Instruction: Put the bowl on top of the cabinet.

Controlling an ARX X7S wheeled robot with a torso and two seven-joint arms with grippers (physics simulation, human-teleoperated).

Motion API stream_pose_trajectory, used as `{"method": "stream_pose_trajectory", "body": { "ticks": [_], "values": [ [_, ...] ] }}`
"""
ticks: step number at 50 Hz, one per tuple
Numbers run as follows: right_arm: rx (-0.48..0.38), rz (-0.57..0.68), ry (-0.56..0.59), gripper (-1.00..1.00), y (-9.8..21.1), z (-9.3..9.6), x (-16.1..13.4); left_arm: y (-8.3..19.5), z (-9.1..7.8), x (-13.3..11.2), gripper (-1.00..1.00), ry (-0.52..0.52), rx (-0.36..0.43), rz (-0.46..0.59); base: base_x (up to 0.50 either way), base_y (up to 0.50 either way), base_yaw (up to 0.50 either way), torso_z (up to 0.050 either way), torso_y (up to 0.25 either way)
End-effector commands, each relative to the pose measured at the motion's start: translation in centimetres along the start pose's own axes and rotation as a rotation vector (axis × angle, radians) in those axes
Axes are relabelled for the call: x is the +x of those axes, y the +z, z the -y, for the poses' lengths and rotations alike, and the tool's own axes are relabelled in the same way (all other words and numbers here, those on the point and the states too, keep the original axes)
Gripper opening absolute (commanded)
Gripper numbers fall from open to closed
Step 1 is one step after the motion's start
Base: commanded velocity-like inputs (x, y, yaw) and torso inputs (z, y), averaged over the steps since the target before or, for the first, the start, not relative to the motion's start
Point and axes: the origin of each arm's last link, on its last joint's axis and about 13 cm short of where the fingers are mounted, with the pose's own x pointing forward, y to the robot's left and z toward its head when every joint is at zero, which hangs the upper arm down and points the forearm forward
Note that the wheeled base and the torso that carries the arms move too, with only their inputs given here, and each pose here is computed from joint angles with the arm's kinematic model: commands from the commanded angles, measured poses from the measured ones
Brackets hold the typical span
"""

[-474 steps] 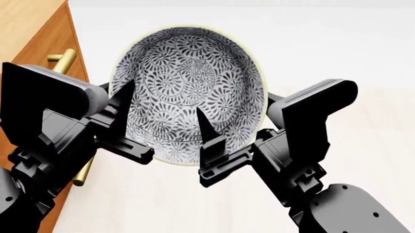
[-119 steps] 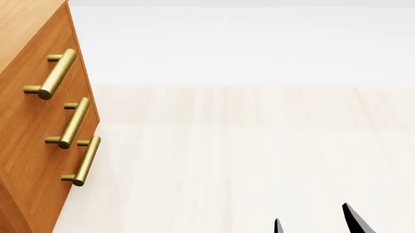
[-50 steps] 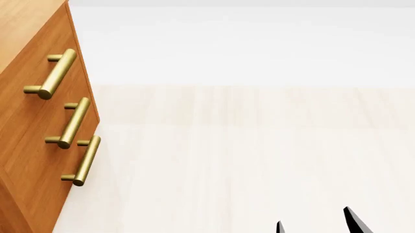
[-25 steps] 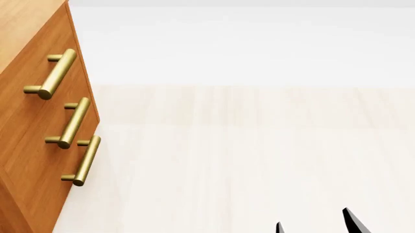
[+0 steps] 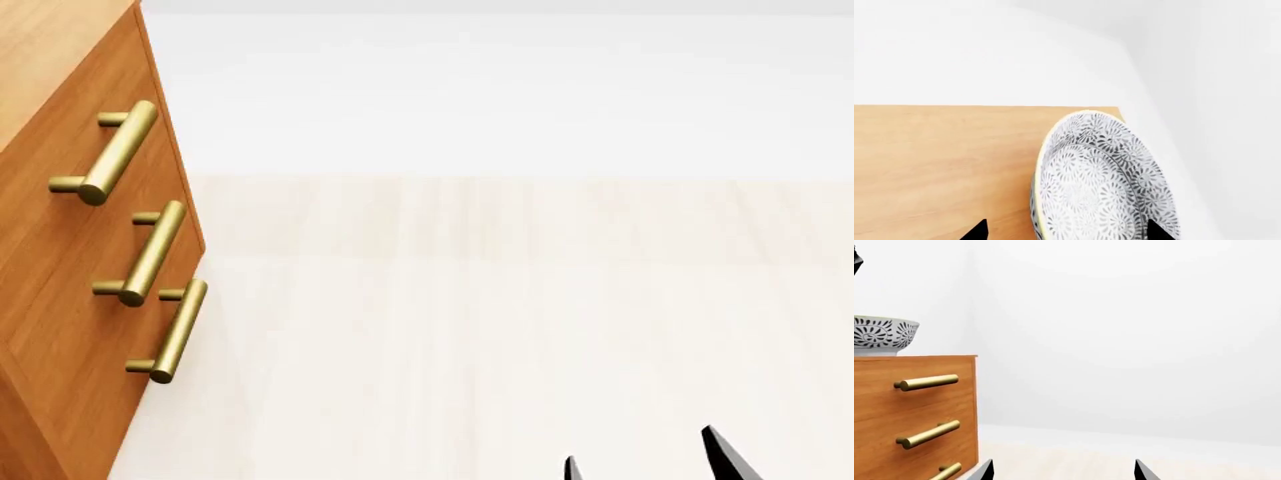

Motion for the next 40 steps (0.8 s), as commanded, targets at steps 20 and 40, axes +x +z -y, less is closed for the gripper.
{"method": "stream_pose_trajectory", "body": {
  "ticks": [20,40],
  "values": [
    [0.004,0.012,0.001,1.0,-0.1,-0.1,-0.2,1.8,0.9,-10.3,1.0,-0.253,0.105,0.283,0.0,0.0,0.0,0.0,0.0],
    [0.015,0.006,0.005,1.0,-0.4,-0.1,-0.2,-0.2,0.3,-14.2,1.0,-0.419,0.239,0.426,0.0,0.0,0.0,0.0,0.0]
  ]
}}
